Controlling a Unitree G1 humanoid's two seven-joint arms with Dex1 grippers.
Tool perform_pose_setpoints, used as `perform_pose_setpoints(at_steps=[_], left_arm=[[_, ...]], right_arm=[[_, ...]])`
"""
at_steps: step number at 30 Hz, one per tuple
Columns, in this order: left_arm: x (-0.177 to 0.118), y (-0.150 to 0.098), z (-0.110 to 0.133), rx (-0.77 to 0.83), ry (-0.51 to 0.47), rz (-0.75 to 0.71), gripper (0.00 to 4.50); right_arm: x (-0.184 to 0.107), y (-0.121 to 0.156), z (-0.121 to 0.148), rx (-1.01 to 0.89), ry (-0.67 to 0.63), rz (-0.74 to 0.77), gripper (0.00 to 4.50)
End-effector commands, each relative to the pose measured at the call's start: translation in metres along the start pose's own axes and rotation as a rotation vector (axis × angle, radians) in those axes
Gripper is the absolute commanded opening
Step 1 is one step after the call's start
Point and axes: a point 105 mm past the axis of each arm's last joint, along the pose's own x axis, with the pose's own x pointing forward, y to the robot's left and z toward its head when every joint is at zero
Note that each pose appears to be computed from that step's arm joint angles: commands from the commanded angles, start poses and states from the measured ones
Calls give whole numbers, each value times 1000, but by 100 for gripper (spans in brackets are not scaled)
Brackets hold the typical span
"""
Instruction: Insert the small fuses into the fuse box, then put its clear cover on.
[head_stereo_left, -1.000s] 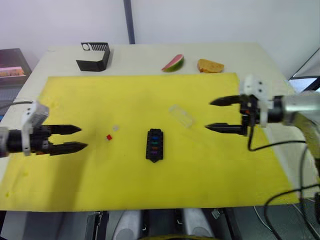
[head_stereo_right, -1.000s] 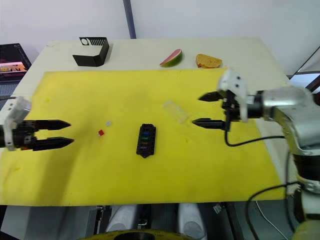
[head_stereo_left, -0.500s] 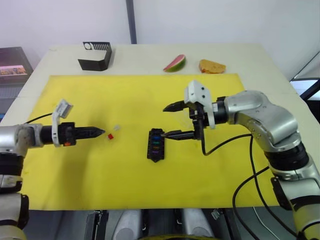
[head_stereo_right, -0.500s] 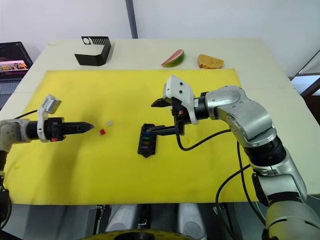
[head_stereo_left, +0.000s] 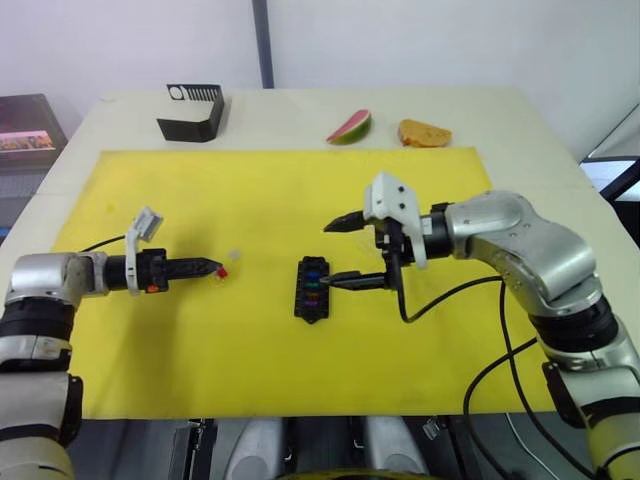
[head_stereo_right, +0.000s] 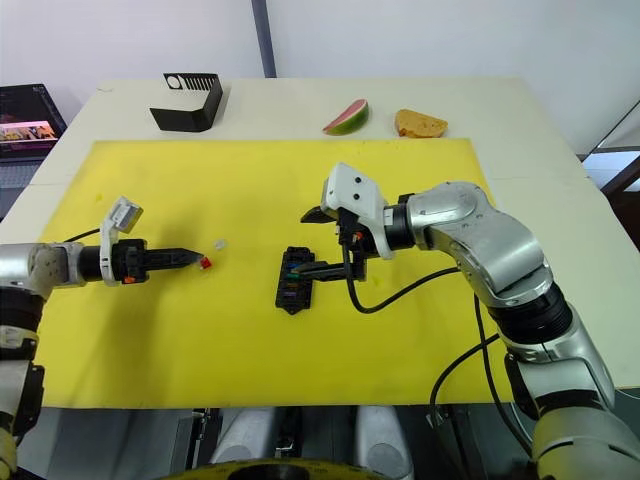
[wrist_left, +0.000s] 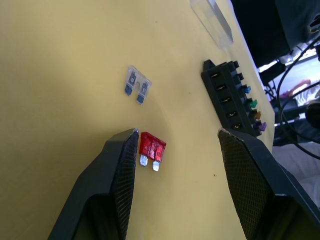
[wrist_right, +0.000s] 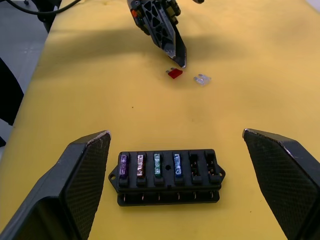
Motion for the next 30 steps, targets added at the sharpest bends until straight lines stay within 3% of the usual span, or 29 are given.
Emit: perform_pose_setpoints(at_steps=[1, 11, 18, 22, 30], left_arm=[[1, -1, 0, 21, 21, -11, 268], [5, -5, -16, 6, 93, -58, 268], [5, 1, -16, 8, 75, -23, 268], [4, 6, -17, 7, 74, 2, 141], [1, 9, -20, 0, 70, 8, 141]], right_arm=[[-3, 3, 11, -42, -25, -9, 450], [-4, 4, 10, -41, -15, -13, 450], [-4, 3, 9, -48, -4, -19, 450], [-2, 3, 8, -49, -2, -21, 450], [0, 1, 9, -55, -2, -24, 450]])
